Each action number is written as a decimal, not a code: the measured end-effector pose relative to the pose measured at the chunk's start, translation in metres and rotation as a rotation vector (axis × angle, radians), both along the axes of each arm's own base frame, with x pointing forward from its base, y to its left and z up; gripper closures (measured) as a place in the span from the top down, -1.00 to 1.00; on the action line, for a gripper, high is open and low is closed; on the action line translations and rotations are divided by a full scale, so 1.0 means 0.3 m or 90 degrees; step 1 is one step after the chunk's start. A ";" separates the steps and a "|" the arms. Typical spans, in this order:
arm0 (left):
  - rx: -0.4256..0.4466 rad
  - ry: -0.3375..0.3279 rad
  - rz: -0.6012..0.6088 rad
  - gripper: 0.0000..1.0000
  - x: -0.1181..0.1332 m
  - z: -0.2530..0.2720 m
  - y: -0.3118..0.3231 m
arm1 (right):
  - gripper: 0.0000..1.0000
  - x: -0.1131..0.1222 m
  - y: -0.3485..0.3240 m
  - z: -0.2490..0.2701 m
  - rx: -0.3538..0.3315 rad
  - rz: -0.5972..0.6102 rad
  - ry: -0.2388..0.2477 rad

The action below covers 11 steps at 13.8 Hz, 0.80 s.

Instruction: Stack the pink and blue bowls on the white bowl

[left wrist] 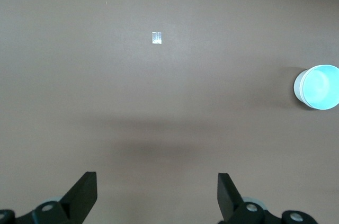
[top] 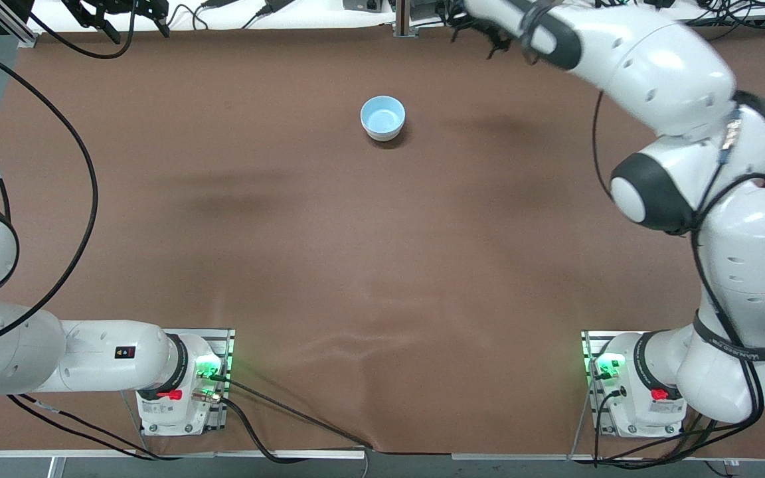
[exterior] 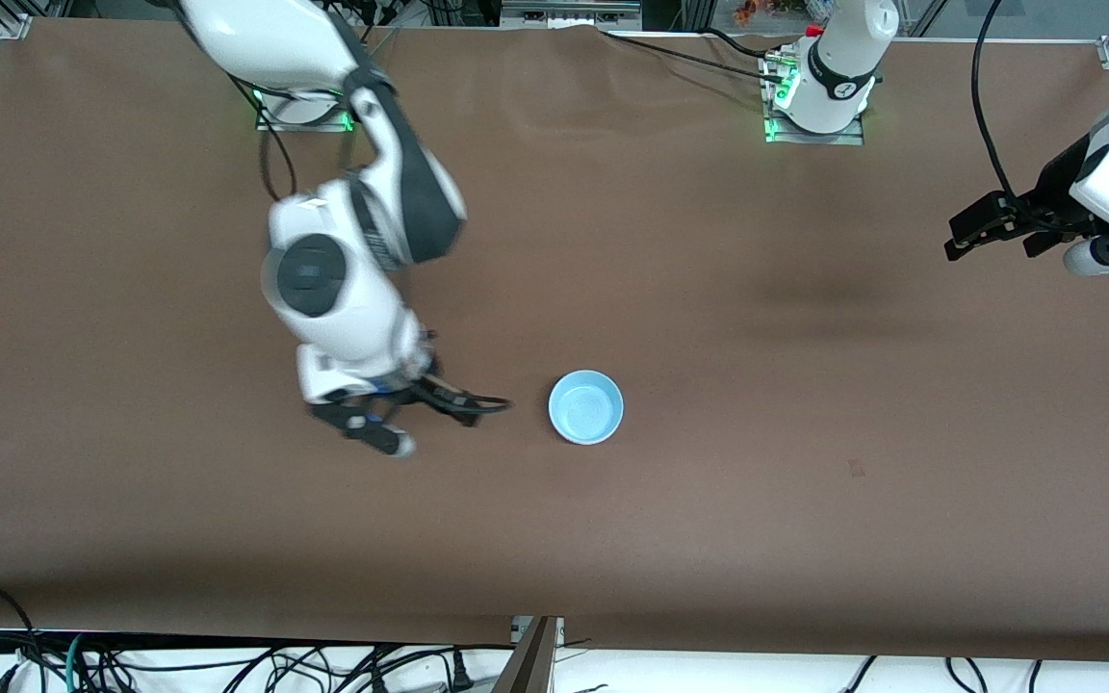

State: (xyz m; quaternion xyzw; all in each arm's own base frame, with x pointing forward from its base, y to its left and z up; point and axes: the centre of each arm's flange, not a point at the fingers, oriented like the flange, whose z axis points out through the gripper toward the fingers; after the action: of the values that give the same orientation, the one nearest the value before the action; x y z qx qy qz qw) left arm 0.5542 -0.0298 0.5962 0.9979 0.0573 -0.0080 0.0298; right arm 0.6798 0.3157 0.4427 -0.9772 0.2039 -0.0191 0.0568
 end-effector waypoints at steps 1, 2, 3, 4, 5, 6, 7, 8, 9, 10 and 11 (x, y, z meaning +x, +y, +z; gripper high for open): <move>0.002 0.001 0.000 1.00 0.001 -0.003 0.001 | 1.00 -0.002 -0.096 0.079 0.000 0.017 0.018; 0.005 0.002 0.000 1.00 0.004 -0.007 0.003 | 1.00 -0.015 -0.183 0.157 0.004 0.037 0.030; 0.007 0.003 -0.001 1.00 0.006 -0.012 0.004 | 1.00 -0.039 -0.260 0.233 0.009 0.058 0.039; 0.008 0.004 -0.001 1.00 0.008 -0.015 0.004 | 1.00 -0.072 -0.332 0.304 0.014 0.075 0.048; 0.008 0.004 -0.001 1.00 0.010 -0.018 0.004 | 1.00 -0.109 -0.401 0.369 0.017 0.087 0.055; 0.008 0.005 -0.001 1.00 0.012 -0.021 0.004 | 1.00 -0.147 -0.467 0.429 0.018 0.098 0.060; 0.008 0.005 -0.001 1.00 0.016 -0.023 0.005 | 1.00 -0.184 -0.527 0.482 0.010 0.109 0.064; 0.007 0.002 0.000 1.00 0.021 -0.020 0.004 | 1.00 -0.217 -0.578 0.528 0.002 0.121 0.064; 0.007 -0.003 0.000 1.00 0.029 -0.012 0.005 | 1.00 -0.248 -0.627 0.565 -0.002 0.131 0.063; 0.007 -0.006 0.000 1.00 0.035 -0.005 0.005 | 1.00 -0.275 -0.684 0.588 0.002 0.142 0.063; 0.007 -0.007 0.000 1.00 0.039 -0.004 0.005 | 1.00 -0.302 -0.744 0.593 0.006 0.151 0.065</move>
State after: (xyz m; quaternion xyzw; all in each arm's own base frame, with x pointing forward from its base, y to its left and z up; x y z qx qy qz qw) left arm 0.5660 -0.0283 0.5951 0.9981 0.0569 -0.0020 0.0248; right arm 0.5893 0.0926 0.6206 -0.9938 0.0898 0.0384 0.0530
